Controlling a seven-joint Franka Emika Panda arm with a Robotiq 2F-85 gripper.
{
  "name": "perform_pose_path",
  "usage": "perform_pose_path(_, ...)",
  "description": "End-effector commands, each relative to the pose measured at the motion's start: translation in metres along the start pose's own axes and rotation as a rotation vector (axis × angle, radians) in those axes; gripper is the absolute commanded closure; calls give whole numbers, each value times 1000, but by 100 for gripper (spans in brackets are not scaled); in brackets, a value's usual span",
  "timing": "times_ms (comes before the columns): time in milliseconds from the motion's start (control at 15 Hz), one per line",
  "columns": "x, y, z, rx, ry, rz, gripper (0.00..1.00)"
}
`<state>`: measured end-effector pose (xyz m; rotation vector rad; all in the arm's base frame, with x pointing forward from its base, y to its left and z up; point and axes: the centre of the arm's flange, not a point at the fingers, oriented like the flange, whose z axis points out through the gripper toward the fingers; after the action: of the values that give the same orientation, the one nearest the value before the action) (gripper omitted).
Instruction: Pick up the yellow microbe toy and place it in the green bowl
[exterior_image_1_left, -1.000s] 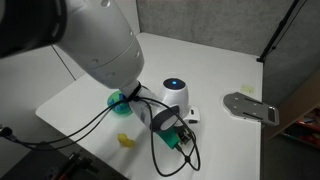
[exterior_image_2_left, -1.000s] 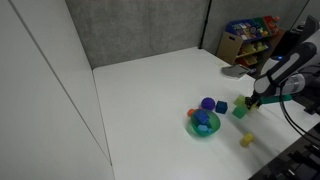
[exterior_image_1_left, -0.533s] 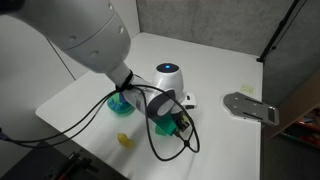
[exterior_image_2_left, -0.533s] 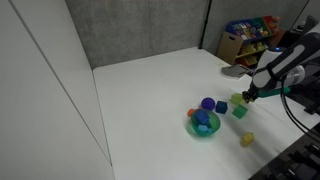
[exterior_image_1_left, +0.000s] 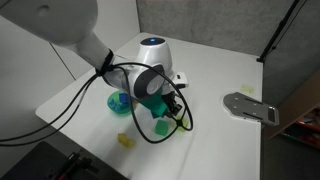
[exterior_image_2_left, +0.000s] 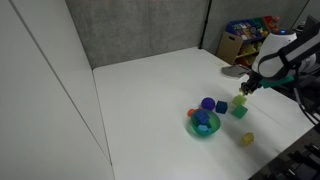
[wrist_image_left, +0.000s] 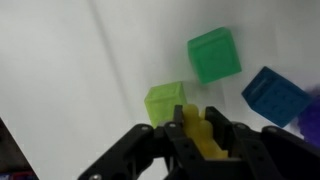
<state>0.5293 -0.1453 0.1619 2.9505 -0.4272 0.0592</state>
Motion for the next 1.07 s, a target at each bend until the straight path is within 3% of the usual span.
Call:
perform_pose_path(0, -26, -11, -41, 3, -11, -43, 91)
perform_pose_path(533, -54, -39, -68, 78, -86, -180, 91)
perform_pose_path(1000, -59, -58, -64, 170, -115, -249, 93)
